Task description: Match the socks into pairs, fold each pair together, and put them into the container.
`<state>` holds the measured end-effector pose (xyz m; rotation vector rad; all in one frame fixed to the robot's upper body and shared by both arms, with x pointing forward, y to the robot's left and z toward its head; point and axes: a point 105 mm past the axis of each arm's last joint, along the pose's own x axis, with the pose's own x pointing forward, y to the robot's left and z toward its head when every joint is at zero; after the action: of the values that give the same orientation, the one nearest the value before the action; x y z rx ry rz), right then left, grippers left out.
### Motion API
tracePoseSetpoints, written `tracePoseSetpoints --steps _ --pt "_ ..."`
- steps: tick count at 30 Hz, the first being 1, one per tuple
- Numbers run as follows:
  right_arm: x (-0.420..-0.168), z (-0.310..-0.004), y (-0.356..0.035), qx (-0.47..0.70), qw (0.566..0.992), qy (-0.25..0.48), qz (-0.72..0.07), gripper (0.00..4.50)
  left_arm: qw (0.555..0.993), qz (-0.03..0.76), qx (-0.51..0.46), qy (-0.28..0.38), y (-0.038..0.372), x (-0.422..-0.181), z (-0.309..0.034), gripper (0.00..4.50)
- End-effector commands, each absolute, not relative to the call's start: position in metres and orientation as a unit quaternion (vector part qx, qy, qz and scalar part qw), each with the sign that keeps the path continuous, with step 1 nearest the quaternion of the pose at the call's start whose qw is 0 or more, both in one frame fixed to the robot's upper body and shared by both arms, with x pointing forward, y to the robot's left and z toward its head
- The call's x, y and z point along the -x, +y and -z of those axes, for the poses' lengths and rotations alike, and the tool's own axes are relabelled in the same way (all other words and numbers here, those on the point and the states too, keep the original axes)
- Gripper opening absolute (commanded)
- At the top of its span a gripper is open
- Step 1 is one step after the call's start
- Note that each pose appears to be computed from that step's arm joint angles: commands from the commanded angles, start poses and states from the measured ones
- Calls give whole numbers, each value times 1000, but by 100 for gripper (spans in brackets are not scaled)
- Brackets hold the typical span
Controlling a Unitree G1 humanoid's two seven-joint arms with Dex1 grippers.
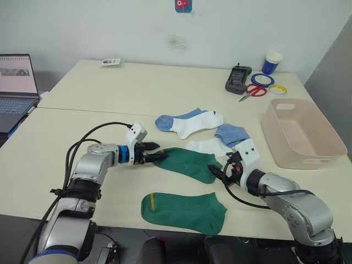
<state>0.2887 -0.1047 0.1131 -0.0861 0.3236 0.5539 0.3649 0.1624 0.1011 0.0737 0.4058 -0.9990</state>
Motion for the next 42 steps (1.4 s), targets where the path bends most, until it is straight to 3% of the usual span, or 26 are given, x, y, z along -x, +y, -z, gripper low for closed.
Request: tracePoseSetpoints --steps 1,4,6,12,17,18,22,26,31,37,42 --pt "-292 -115 -101 29 952 146 -267 450 856 484 -42 177 160 -368 -112 338" --pt "-294 -108 -98 17 950 157 -270 450 852 488 -42 184 160 -368 -109 260" --pt "-294 -106 -96 10 949 161 -271 413 849 491 -39 189 160 -366 -108 201" --pt "-297 -98 -92 -7 946 172 -274 203 843 500 -35 197 160 -361 -104 0" --pt "-294 -102 -89 -8 944 165 -284 21 839 505 -32 199 163 -357 -110 0" --pt "-292 -106 -90 -6 944 159 -288 3 839 507 -27 196 165 -356 -116 0" --pt "-282 -126 -88 -2 943 129 -306 3 834 517 6 195 169 -344 -140 0" --pt "-260 -154 -86 -26 936 101 -335 3 811 535 61 228 172 -316 -171 0" --pt "-210 -161 -82 -92 889 127 -429 3 748 554 151 333 179 -261 -186 0" --pt "-181 -141 -89 -96 869 206 -440 3 715 522 173 431 179 -222 -147 0" --pt "-182 -116 -89 -76 872 260 -407 3 723 495 151 458 167 -212 -101 0"
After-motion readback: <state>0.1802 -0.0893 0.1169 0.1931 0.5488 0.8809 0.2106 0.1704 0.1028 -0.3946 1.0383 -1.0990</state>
